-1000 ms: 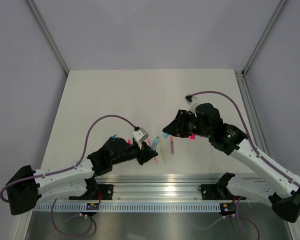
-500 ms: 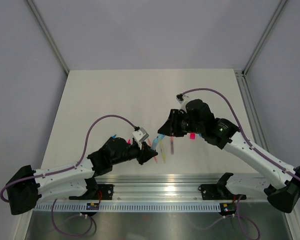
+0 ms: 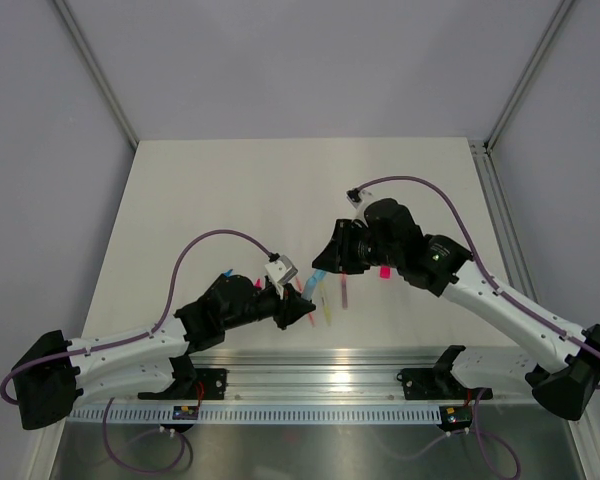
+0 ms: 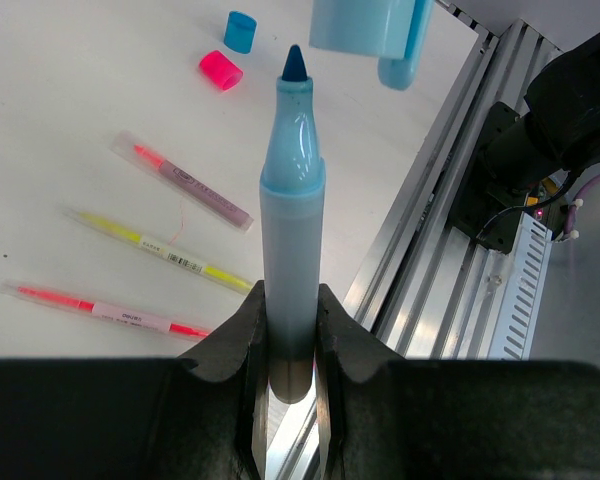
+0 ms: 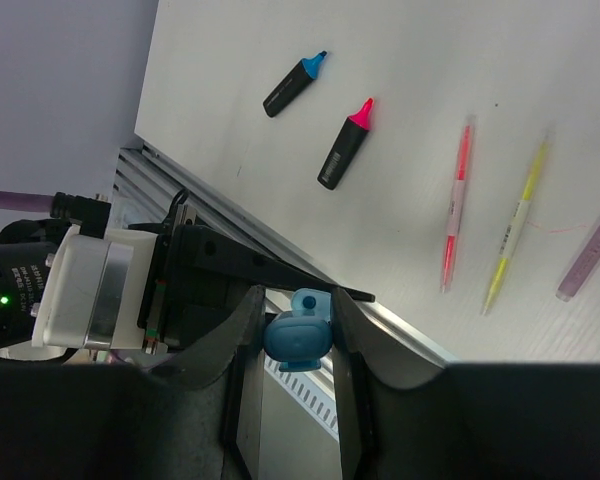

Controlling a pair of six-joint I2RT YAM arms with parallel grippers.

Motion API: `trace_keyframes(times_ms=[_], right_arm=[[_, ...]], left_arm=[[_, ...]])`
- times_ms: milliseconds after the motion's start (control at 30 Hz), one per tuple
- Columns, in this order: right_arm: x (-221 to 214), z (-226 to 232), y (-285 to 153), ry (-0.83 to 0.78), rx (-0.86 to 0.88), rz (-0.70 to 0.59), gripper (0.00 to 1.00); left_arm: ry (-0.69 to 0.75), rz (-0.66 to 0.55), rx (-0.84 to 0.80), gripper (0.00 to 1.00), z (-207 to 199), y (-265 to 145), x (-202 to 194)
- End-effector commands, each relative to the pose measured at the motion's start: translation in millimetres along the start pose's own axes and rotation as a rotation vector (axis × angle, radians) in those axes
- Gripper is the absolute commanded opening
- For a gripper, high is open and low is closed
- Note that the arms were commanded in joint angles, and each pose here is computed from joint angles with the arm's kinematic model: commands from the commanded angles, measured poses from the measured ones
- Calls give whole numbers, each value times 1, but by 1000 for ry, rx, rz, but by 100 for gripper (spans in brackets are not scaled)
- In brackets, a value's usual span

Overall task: Insert the pens into the pen caps
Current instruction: Insert the pen cap onto the pen.

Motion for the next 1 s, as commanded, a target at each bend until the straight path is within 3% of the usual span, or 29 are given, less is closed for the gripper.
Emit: trace_keyframes(times_ms=[0, 967], right_arm=[[23, 11, -10, -24, 5, -87, 9], [-2, 8, 20, -39, -32, 17, 9]], left_arm=[[27, -62, -36, 0, -10, 2, 20], [25, -69, -28, 0, -9, 1, 20]])
Point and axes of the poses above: each gripper's point midway between its finger pads, its own y axis out along the fingers, its own z axis along the line the jaws close on, x = y × z, the point moved 4 cm from there along -y, back along the fingers, and after that the axes turned 13 degrees about -y, right-handed, at the moved point
